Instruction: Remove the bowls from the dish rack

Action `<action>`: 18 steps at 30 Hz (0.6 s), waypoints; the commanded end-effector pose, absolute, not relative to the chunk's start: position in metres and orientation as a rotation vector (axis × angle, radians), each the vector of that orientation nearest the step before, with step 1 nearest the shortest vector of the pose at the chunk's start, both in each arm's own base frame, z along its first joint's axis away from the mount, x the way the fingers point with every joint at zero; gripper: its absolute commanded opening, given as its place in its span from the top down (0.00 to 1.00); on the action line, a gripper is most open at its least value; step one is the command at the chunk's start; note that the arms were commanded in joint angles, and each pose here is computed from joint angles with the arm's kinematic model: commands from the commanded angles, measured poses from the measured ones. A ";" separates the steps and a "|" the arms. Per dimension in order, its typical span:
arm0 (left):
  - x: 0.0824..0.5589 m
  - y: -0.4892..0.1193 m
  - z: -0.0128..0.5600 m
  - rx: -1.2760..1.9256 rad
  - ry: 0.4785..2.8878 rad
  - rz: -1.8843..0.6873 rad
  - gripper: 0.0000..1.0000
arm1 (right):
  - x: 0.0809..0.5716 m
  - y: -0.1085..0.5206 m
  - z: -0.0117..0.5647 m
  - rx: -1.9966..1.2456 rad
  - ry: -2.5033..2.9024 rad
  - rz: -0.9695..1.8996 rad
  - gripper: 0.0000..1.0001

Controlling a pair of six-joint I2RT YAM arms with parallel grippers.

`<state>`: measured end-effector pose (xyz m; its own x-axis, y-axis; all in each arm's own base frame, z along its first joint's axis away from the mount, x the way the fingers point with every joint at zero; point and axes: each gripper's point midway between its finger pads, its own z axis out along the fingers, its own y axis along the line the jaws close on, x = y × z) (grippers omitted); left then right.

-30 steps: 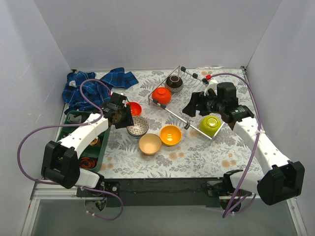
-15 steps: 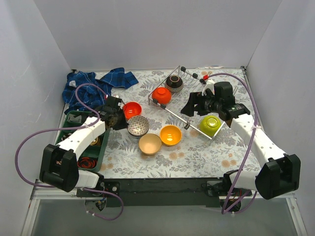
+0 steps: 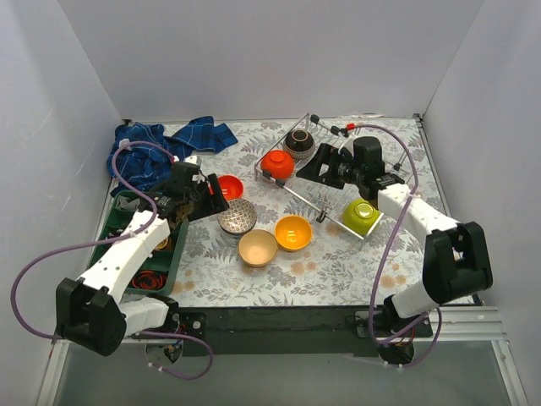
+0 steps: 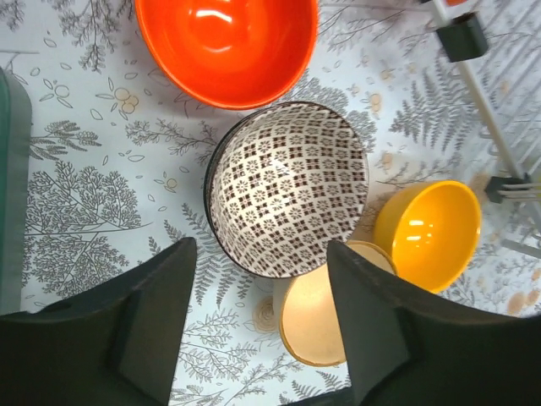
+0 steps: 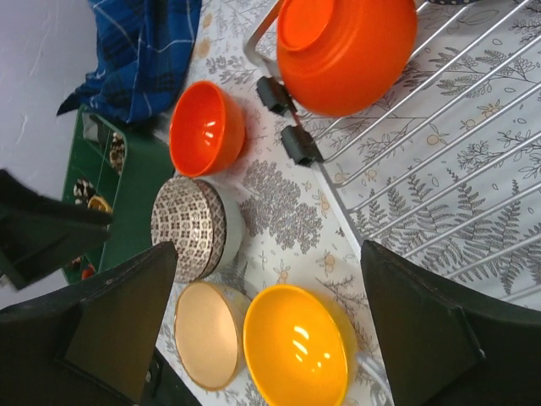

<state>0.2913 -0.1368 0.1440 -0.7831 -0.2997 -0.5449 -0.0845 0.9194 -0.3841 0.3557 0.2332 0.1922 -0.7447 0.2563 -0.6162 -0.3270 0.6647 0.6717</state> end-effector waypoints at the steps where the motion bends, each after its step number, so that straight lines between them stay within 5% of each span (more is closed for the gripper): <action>1: 0.291 -0.127 0.184 -0.269 2.341 -0.440 0.34 | 0.399 0.247 0.206 0.114 2.054 1.109 0.02; 9: 0.283 -0.119 0.204 -0.277 2.257 -0.447 0.07 | 0.442 0.278 0.183 0.197 2.065 1.218 0.01; 18: 0.277 -0.118 0.209 -0.295 2.228 -0.469 0.02 | 0.469 0.301 0.158 0.337 2.078 1.276 0.01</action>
<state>0.2790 -0.1211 0.2013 -0.6560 -0.3420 -0.6728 -0.0457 0.9078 -0.4170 0.4496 0.2889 0.1375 -0.7835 0.4659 -0.4112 -0.1118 0.5452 0.8308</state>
